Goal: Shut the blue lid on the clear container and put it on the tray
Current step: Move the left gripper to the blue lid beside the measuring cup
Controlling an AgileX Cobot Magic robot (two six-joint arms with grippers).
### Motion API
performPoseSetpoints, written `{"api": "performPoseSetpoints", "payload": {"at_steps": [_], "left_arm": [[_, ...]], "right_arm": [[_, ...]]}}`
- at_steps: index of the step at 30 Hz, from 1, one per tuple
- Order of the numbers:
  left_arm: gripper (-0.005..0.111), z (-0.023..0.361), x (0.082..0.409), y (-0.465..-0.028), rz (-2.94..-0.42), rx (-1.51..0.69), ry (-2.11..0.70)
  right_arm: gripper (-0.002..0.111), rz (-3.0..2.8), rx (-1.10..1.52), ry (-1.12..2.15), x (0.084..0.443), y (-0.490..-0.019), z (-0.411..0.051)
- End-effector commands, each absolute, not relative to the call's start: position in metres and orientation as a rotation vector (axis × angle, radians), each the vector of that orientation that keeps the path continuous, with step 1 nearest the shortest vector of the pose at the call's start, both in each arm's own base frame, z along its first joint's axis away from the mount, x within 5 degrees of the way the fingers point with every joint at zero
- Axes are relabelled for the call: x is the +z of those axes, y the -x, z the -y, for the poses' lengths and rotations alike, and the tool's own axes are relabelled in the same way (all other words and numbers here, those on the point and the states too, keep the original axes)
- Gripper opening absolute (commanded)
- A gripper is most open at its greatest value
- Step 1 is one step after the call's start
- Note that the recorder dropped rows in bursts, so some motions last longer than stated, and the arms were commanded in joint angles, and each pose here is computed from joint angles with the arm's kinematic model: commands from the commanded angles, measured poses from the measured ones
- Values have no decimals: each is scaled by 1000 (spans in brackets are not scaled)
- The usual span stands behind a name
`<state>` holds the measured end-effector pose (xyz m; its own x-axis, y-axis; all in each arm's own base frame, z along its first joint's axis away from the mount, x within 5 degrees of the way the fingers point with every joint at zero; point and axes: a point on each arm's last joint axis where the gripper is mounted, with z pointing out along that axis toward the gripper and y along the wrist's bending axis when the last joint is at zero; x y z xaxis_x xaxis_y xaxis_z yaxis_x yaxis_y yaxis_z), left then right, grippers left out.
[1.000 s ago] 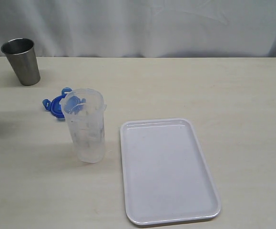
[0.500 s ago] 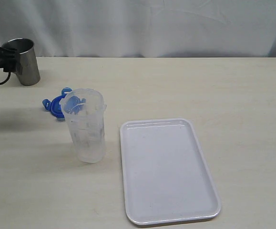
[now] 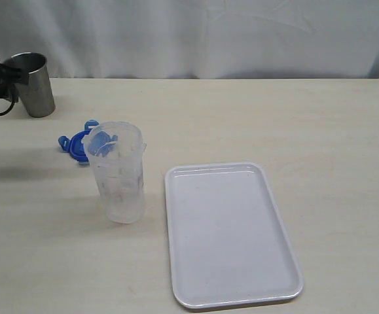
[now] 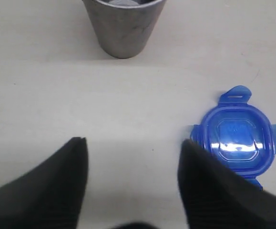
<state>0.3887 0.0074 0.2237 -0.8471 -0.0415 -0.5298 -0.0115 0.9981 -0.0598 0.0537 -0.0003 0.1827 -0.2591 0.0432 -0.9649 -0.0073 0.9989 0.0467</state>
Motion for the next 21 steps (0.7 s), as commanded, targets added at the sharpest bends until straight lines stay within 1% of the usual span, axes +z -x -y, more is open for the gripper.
{"api": "performPoseSetpoints", "payload": {"at_steps": [1, 2, 5, 10, 13, 15, 17, 20, 21], "left_arm": [[38, -8, 225, -388, -2586, -75, 45], [36, -7, 224, -387, -2592, -82, 49], [36, -2, 217, -383, -2666, -178, 93], [36, 10, 184, -384, -2798, -354, 22], [36, 17, 171, -389, -2781, -474, -29], [36, 20, 166, -392, -2757, -511, -54], [41, 20, 163, -396, -2734, -507, -68], [60, 18, 154, -399, -2731, -482, -60], [63, 17, 149, -401, -2734, -471, -54]], "right_arm": [[4, -1827, 52, -29, 182, -54, 0], [4, -1827, 52, -29, 182, -54, 0], [4, -1827, 52, -29, 182, -54, 0], [4, -1827, 52, -29, 182, -54, 0], [4, -1827, 52, -29, 182, -54, 0], [4, -1827, 52, -29, 182, -54, 0], [4, -1827, 52, -29, 182, -54, 0], [4, -1827, 52, -29, 182, -54, 0], [4, -1827, 52, -29, 182, -54, 0]]}}
